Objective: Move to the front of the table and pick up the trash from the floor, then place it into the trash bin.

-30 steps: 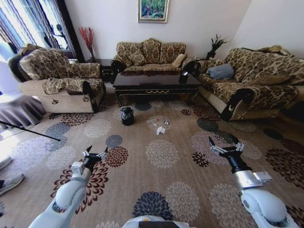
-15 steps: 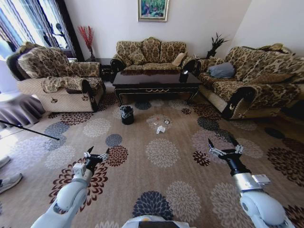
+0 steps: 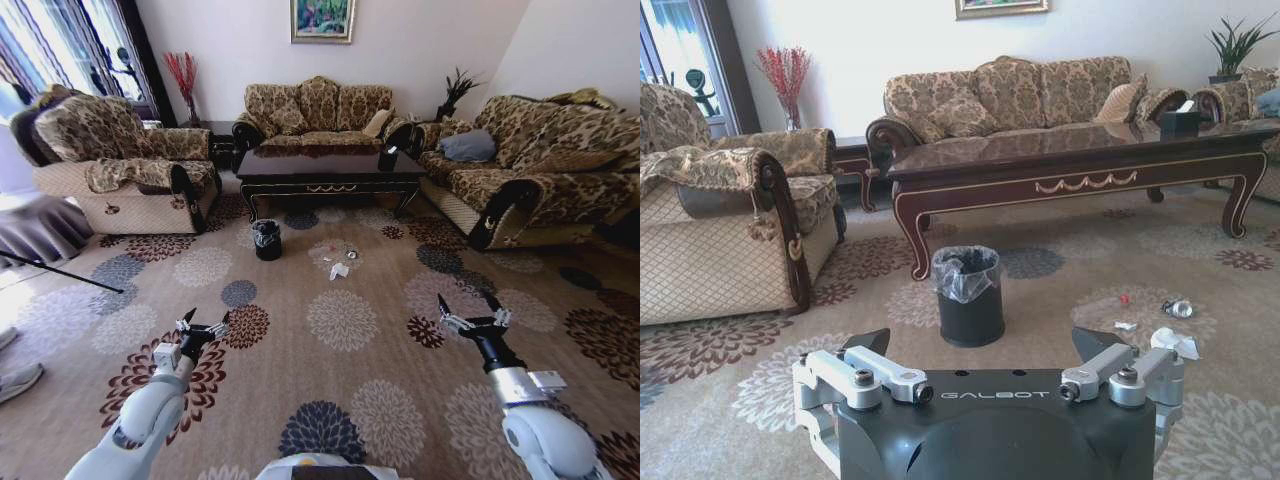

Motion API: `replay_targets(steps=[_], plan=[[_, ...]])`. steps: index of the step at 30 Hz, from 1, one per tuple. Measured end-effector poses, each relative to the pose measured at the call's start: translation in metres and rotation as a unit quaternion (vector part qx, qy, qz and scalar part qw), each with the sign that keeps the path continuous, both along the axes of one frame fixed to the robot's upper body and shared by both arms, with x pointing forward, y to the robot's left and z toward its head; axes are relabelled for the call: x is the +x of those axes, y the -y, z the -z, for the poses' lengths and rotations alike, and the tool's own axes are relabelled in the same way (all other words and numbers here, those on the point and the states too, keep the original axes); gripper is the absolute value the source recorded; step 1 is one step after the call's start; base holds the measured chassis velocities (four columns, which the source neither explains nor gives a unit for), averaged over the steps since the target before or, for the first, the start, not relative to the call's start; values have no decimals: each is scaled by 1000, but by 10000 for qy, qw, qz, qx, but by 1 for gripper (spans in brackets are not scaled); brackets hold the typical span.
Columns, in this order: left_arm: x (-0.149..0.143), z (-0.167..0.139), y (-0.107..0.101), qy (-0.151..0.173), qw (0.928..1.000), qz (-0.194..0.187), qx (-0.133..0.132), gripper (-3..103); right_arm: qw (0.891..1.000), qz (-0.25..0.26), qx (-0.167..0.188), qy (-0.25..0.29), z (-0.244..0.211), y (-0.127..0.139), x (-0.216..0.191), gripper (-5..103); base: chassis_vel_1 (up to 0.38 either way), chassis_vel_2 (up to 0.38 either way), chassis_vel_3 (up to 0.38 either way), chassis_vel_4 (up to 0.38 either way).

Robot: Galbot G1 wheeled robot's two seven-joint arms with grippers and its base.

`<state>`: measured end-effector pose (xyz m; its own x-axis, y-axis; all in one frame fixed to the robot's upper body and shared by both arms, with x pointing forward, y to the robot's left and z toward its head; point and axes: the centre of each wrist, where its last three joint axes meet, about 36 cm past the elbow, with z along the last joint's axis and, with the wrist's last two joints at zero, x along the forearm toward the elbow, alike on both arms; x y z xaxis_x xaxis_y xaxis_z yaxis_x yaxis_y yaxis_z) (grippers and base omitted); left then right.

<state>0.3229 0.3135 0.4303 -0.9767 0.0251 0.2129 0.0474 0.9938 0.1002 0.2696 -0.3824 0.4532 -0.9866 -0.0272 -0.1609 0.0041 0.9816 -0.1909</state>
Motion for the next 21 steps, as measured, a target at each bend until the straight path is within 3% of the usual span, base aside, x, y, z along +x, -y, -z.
replay_targets(steps=[21], plan=[[5, 10, -3, -68, 10000, 64, 30, 100, 9998, 125, 124, 7, 2, -14, -20, 100, 0, 0, 0, 0]])
